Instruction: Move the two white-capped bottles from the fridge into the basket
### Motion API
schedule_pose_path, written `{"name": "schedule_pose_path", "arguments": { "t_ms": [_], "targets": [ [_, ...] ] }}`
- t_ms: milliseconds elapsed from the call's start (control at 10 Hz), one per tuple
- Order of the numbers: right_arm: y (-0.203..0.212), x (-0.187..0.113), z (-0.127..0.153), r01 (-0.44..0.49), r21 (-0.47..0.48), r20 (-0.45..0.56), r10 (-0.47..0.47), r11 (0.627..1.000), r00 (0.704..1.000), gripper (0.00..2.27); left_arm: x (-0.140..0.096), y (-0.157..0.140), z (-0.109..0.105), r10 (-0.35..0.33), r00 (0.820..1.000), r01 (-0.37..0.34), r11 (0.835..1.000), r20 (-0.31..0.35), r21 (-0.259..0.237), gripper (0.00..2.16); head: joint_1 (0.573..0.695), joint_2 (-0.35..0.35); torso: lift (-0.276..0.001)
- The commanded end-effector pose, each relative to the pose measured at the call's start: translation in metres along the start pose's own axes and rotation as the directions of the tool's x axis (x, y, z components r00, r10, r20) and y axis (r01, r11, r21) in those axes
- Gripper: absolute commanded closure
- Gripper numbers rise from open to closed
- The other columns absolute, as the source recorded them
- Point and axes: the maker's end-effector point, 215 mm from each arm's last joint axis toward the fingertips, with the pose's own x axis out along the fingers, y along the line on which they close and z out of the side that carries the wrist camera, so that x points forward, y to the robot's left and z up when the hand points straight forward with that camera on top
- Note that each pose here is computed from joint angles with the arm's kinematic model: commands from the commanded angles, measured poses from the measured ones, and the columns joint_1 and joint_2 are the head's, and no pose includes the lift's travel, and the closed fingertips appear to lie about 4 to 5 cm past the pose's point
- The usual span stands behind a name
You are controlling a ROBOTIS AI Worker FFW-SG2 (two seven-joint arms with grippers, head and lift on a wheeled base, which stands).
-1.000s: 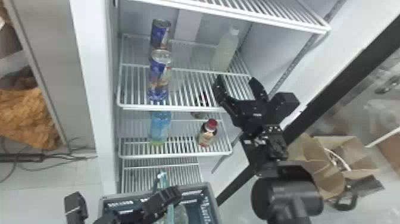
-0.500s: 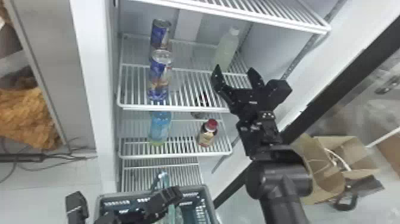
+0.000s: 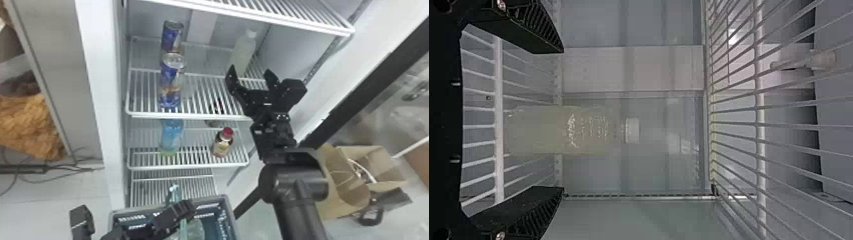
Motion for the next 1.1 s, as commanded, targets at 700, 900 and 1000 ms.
{"name": "schedule_pose_path", "arguments": {
  "t_ms": [700,900,1000],
  "targets": [
    [-0.020,0.063,-0.003,0.047,-0.005,-0.015,-0.047,0.999,0.999,0.06,0.000,-0.002,0.006,-0.003,1.000,0.002,1.000,0.010,0.009,1.16,0.695,-0.350,0.000],
    [-0.022,0.073,-0.002,0.051,-0.005,-0.015,-0.051,0.999,0.999,0.06,0.001,-0.003,0.005,-0.003,1.000,0.003,1.000,0.007,0.011,1.16,0.695,-0.350,0.000],
    [-0.022,0.076,-0.001,0.052,-0.007,-0.015,-0.052,0.999,0.999,0.06,0.002,-0.003,0.006,-0.003,1.000,0.003,1.000,0.007,0.013,1.16,0.695,-0.350,0.000]
  ]
}}
